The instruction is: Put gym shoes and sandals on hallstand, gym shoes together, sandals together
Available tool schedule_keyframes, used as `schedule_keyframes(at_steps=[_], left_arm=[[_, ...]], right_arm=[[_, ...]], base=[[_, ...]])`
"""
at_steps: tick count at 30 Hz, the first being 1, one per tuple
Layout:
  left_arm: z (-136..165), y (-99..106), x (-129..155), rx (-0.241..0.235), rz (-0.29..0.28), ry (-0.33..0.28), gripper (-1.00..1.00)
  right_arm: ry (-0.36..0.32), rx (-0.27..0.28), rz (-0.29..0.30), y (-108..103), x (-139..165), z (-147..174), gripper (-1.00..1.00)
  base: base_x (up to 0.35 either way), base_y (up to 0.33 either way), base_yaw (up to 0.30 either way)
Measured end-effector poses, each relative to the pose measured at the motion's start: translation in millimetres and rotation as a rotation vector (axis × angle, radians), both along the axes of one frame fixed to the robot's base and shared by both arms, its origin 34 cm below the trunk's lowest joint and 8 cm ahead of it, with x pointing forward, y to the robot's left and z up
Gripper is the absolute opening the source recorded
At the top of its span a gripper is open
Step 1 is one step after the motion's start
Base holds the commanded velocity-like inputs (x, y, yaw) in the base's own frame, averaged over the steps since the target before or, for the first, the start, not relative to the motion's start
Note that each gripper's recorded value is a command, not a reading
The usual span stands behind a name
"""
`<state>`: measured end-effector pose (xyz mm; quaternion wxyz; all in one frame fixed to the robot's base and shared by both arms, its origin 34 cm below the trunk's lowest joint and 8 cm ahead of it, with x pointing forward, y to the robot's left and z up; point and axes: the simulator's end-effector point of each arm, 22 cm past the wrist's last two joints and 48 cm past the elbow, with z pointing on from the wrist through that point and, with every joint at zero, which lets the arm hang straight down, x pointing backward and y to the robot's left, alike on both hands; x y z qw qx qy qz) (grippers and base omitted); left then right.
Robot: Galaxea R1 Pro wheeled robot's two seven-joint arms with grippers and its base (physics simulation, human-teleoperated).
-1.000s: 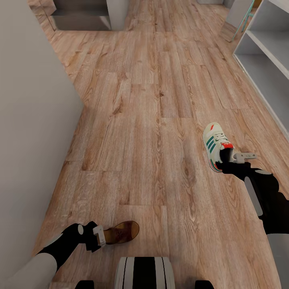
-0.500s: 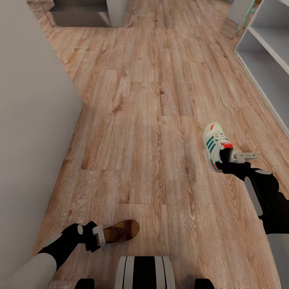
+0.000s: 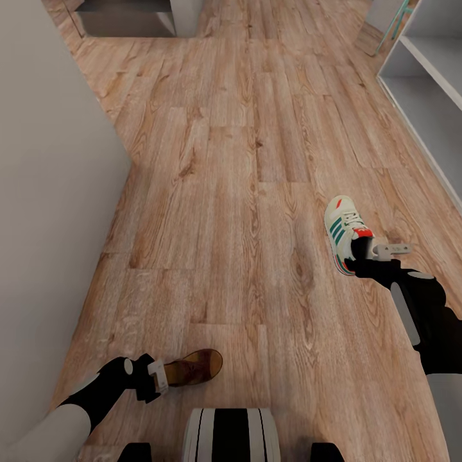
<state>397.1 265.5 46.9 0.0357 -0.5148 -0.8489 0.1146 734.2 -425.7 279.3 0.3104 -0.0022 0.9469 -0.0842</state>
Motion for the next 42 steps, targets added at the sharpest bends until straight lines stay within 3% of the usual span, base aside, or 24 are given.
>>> schedule_keyframes(at_steps=[33, 34, 42], left_arm=[[0, -10, 10, -0.002, 0.006, -0.008, 1.0], [0, -10, 10, -0.003, 0.006, -0.008, -1.0], [0, -10, 9, -0.002, 0.011, -0.004, -1.0]], right_arm=[[-0.002, -0.001, -0.001, -1, 0, 1, -1.0], [-0.002, -0.002, -0.001, -1, 0, 1, -1.0], [-0.001, -0.002, -0.001, -1, 0, 1, -1.0]], base=[[0.0, 0.0, 0.0], [0.0, 0.0, 0.0], [0.0, 0.0, 0.0]])
